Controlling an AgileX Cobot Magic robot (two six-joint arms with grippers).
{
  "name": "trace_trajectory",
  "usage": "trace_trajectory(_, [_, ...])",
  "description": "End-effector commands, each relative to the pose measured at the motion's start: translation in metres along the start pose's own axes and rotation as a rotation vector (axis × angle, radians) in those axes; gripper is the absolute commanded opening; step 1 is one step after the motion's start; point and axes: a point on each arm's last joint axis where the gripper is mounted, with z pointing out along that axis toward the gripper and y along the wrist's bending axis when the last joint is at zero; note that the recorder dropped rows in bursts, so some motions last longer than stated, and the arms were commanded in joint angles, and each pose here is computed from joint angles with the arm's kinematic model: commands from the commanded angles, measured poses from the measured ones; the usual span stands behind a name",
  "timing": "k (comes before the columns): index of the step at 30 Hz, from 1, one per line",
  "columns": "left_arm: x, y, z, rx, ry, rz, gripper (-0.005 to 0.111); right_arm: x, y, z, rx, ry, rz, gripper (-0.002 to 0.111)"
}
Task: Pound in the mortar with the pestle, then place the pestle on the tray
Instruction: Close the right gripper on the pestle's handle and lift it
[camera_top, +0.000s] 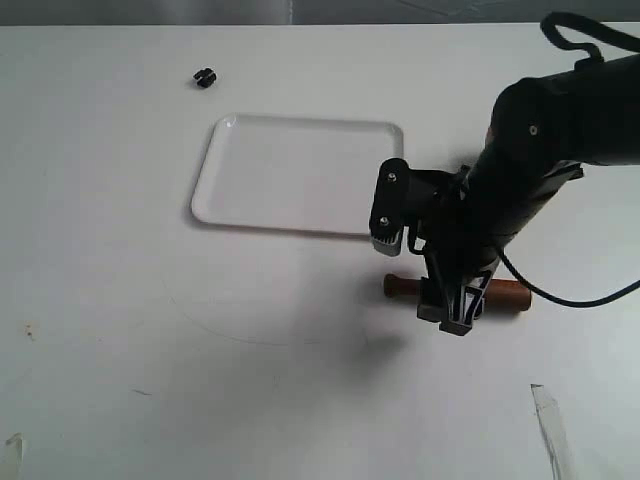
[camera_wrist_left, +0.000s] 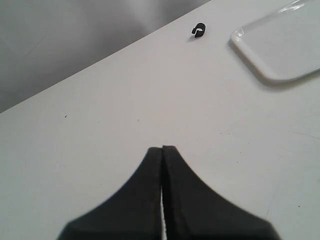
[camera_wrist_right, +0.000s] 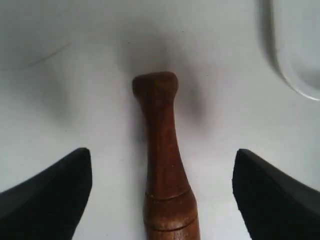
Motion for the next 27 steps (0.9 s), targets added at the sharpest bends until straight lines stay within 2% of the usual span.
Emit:
trace_trajectory(1, [0.0, -0.001, 0.0, 0.008, -0.007, -0.012, 0.0, 0.0, -0.002, 0.004, 0.02, 0.002, -0.018, 0.069])
trace_trajectory(6, [0.0, -0.001, 0.0, 0.008, -0.007, -0.012, 0.0, 0.0, -0.002, 0.006, 0.017, 0.005, -0.017, 0.064])
trace_trajectory(20, [0.0, -0.001, 0.0, 0.008, -0.007, -0.012, 0.0, 0.001, -0.004, 0.025, -0.004, 0.03, -0.005, 0.06])
trace_trajectory(22, [0.0, -0.001, 0.0, 0.008, -0.007, -0.012, 0.0, 0.001, -0.005, 0.025, 0.004, 0.024, -0.005, 0.051])
trace_trajectory(24, [0.0, -0.001, 0.0, 0.008, -0.007, -0.012, 0.0, 0.0, -0.004, 0.024, 0.005, 0.023, -0.006, 0.033])
trace_trajectory(27, [0.0, -0.001, 0.0, 0.008, -0.007, -0.012, 0.0, 0.0, -0.004, 0.024, 0.003, 0.024, -0.029, 0.0])
